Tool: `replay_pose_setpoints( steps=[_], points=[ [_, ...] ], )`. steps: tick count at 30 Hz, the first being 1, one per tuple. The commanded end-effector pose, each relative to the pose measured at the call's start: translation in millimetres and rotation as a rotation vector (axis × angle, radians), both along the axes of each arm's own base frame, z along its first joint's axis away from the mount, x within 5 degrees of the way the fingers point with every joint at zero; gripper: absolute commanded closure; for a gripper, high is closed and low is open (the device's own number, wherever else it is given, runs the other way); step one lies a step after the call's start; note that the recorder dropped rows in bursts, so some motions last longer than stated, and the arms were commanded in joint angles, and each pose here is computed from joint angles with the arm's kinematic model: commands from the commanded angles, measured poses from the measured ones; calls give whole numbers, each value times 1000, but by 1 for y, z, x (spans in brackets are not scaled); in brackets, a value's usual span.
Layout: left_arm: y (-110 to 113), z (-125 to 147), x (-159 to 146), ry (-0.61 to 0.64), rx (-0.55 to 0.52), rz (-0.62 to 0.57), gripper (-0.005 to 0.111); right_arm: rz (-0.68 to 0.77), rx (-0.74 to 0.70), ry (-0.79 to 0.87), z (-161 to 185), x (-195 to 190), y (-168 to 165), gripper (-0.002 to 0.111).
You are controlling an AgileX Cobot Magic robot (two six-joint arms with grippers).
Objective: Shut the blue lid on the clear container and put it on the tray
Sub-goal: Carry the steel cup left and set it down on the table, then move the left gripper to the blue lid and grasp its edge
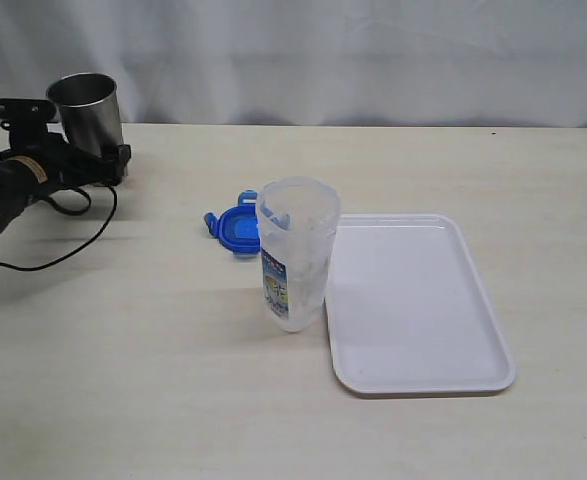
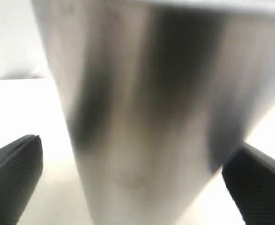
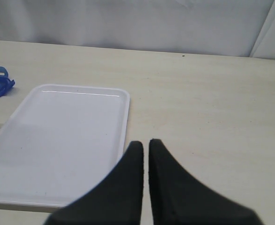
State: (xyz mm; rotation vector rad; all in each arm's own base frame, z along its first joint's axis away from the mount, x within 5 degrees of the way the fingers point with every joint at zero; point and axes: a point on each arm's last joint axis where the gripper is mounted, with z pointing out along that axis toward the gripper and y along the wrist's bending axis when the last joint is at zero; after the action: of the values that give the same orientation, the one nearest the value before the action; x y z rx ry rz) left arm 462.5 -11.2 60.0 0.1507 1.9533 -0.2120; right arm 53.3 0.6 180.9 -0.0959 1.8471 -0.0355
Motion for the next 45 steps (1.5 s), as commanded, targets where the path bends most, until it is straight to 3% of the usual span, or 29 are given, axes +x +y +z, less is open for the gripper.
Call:
replay_pose_setpoints(
  steps=[1, 10, 23, 25, 27, 30, 34, 40, 45],
  points=[
    [-2, -1, -10, -36, -26, -17, 10, -4, 1, -14, 1, 0, 0, 104],
    [-4, -10, -33, -2, -45, -26, 10, -4, 1, -14, 1, 0, 0, 104],
    [-1, 34, -80, 9, -98, 51, 11, -4, 1, -14, 1, 0, 0, 104],
    [1, 40, -89, 12, -112, 83, 17, -4, 1, -14, 1, 0, 0, 104],
    [1, 43, -98, 19, -117, 95, 31, -4, 1, -14, 1, 0, 0, 104],
    [-6, 46, -105, 43, -124, 15, 50, -4, 1, -14, 1, 0, 0, 104],
    [-22, 45, -111, 178, -278, -114, 66, -4, 1, -14, 1, 0, 0, 104],
    [-48, 60, -101, 285, -282, -400, 73, -4, 1, -14, 1, 0, 0, 104],
    [-86, 62, -100, 317, -204, -458, 73, -4, 1, -14, 1, 0, 0, 104]
  ],
)
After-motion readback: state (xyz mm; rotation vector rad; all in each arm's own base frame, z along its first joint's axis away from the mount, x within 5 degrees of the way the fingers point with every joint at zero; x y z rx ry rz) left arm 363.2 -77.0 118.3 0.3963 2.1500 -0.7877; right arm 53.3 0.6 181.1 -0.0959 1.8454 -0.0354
